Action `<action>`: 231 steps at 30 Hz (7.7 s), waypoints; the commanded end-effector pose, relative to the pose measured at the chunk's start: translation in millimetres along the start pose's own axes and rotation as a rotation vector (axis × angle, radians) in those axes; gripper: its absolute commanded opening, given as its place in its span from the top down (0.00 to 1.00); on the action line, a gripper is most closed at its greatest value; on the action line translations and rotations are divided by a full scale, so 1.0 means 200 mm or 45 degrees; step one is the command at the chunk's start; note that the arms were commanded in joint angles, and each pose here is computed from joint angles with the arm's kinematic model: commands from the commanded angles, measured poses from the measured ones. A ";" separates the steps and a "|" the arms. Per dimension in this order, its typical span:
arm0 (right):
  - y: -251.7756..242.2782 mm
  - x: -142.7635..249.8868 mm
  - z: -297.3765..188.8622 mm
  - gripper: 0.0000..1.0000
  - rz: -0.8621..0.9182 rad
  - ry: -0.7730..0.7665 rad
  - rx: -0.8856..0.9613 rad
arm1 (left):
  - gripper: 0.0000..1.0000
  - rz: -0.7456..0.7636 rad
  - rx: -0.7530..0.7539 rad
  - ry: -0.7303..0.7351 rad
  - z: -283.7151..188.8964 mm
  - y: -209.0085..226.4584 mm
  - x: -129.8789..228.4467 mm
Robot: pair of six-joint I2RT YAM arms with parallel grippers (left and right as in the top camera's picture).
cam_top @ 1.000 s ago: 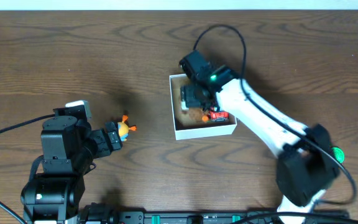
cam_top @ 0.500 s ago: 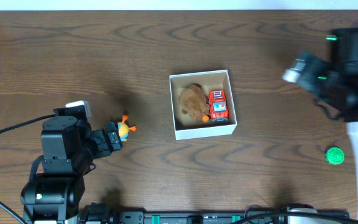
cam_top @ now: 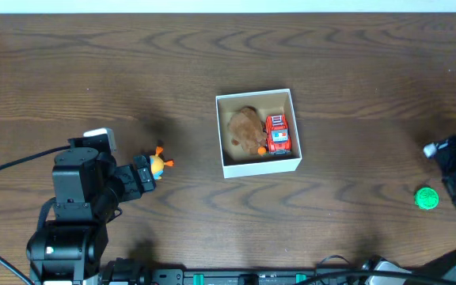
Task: Pack container
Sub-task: 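Grasp the brown plush bear and drop it into the box, then grasp the green spiky wheel toy with the right gripper, then place the green wheel toy into the box and withdraw right gripper, then grasp the orange-blue duck toy with the left gripper, then carry the duck toy into the box and release it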
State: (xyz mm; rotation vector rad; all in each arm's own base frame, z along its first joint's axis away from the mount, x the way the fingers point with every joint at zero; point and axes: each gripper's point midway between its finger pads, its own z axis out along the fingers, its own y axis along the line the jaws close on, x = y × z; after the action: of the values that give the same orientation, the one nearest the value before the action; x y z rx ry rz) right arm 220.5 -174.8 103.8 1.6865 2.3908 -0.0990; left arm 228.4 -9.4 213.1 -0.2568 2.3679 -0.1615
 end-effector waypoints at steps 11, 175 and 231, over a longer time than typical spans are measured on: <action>-0.14 0.07 0.33 0.01 0.066 0.045 0.058 | 0.02 -0.005 0.012 -0.008 -0.02 -0.01 -0.02; 0.49 0.30 0.00 0.01 -0.689 0.120 -0.143 | 0.02 0.201 -0.015 0.150 0.09 0.00 0.02; 0.49 0.33 0.04 0.01 -0.694 0.134 -0.171 | 0.94 0.439 0.220 0.392 0.34 -0.52 -0.14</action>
State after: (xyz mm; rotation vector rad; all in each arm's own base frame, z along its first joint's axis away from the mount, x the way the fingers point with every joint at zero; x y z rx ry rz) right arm 293.5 -82.5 90.0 0.9618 2.7954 0.0573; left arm 314.0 -79.0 173.9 0.1849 2.7318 -0.1666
